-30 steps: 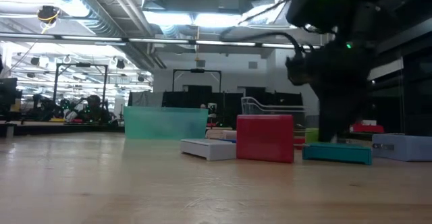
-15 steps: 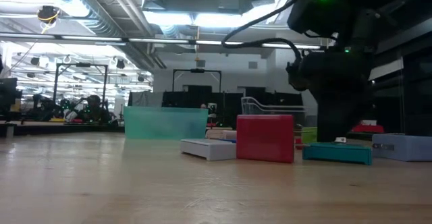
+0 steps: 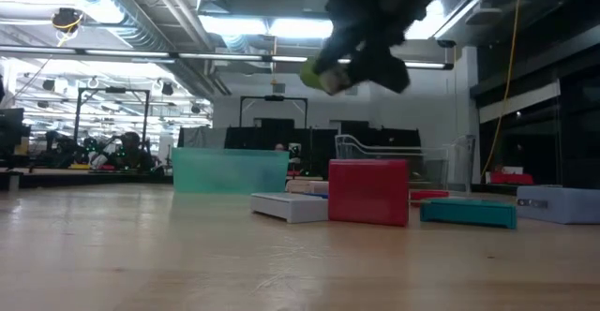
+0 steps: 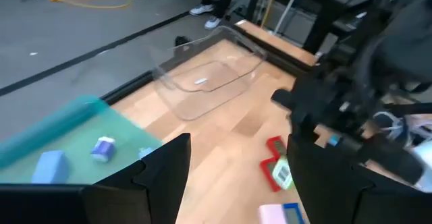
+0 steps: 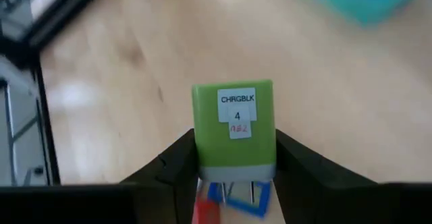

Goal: Pick & Place Office items
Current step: Put the green charger adapter into the green bin, then put the red charger adapter into the green bin

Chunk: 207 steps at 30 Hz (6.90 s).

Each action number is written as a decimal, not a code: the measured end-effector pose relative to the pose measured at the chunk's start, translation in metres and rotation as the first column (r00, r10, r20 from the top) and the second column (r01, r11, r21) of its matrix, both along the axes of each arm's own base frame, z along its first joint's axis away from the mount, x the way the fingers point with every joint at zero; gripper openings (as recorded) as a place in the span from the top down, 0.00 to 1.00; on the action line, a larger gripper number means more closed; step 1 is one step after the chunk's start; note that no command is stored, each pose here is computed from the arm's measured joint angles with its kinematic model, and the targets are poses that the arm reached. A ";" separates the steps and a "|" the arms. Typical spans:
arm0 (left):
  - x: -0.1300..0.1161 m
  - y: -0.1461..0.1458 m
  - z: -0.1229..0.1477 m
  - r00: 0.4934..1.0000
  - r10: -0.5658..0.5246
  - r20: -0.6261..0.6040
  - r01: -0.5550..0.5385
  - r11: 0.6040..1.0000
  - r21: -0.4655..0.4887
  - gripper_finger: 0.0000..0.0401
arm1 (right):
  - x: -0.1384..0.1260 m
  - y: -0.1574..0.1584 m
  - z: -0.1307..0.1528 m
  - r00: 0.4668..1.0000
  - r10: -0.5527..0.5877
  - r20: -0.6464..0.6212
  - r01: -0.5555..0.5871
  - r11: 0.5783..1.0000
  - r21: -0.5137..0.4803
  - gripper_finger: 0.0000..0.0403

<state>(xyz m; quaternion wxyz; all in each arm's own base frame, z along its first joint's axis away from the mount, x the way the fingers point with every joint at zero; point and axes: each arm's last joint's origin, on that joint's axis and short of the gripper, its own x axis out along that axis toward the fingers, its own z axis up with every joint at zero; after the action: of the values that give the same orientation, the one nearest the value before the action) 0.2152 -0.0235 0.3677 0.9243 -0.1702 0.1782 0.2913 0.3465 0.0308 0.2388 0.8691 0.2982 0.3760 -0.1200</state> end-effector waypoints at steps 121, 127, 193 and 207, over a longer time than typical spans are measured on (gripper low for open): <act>0.190 -0.065 -0.197 0.452 -0.792 -0.411 0.827 0.544 -0.140 0.40 | -0.045 -0.074 0.275 0.948 0.067 0.310 0.069 0.911 -0.406 0.34; 0.195 -0.065 -0.213 0.449 -0.795 -0.408 0.818 0.549 -0.170 0.40 | -0.045 -0.074 0.276 0.947 0.067 0.315 0.071 0.911 -0.406 0.34; -0.042 0.097 -0.102 0.931 -0.149 0.334 0.161 0.987 -0.009 0.71 | -0.096 -0.061 0.250 0.877 0.189 0.441 0.066 0.862 -0.502 0.34; -0.032 0.143 -0.148 0.994 -0.019 0.104 0.033 0.991 -0.126 0.71 | -0.170 -0.059 0.137 0.723 -0.185 0.665 0.400 0.898 -0.185 0.34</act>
<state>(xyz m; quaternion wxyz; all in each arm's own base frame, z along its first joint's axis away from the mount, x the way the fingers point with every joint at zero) 0.1830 0.1196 0.2198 0.9232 -0.2414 0.1507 0.2581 0.1769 -0.0285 0.3760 0.9495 0.2340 -0.0150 -0.2087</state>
